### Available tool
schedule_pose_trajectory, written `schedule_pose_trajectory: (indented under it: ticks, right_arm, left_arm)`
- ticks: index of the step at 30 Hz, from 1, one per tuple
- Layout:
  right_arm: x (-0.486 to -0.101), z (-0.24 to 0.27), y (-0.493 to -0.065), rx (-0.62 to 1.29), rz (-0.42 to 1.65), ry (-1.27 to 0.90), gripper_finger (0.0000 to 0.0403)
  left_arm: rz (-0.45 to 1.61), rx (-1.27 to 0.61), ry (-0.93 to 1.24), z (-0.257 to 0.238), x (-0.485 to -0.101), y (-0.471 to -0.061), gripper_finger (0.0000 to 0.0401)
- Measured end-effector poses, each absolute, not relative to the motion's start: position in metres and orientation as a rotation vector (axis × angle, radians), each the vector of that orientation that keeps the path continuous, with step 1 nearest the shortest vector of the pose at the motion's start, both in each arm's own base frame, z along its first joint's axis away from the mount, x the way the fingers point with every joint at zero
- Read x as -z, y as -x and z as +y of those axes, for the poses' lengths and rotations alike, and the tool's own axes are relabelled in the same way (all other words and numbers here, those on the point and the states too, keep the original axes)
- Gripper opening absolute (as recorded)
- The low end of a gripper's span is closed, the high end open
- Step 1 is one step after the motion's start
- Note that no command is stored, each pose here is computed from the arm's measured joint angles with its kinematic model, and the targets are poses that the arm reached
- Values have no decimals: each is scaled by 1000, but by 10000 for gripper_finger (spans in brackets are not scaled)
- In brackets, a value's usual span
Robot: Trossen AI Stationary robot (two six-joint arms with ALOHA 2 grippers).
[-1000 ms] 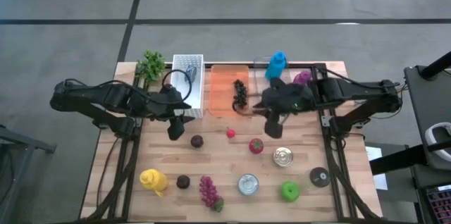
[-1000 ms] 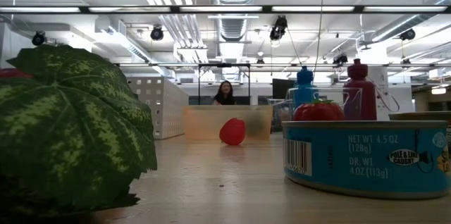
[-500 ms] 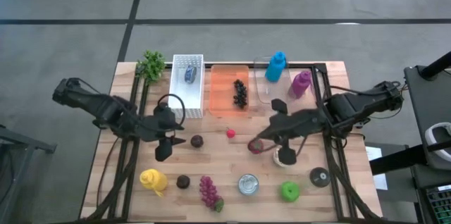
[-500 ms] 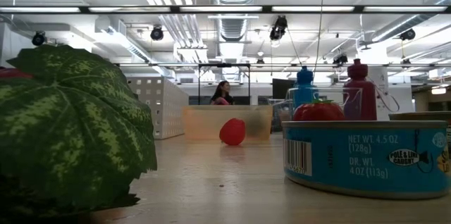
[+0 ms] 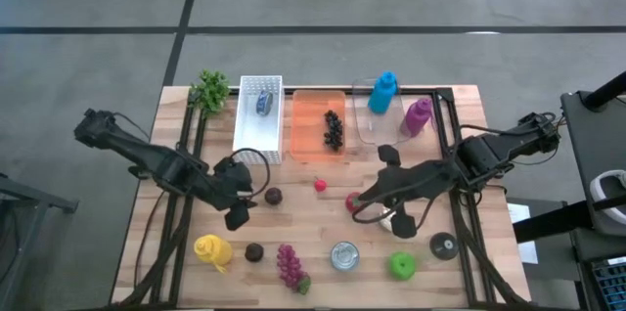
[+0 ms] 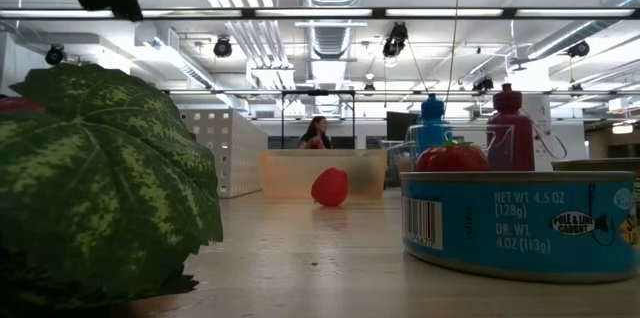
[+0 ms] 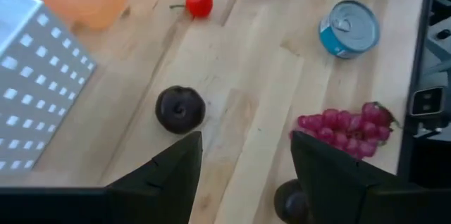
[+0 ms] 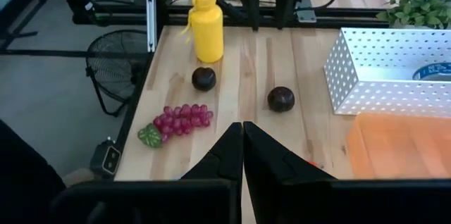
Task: Pick & Place Food Item
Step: Put the top plum into the orange bin
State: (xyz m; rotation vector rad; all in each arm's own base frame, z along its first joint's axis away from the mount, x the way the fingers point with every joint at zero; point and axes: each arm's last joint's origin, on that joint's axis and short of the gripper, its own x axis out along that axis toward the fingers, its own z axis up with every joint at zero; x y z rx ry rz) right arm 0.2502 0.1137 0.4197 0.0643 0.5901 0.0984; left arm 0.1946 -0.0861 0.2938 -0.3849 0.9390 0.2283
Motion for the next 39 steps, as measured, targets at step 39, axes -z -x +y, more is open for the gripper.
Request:
schedule_pose_trajectory:
  ticks: [39]
  right_arm:
    - [-417,115,-254,-101,597,-60,8]
  left_arm:
    - [919,-121,266,-89,-236,-198,191]
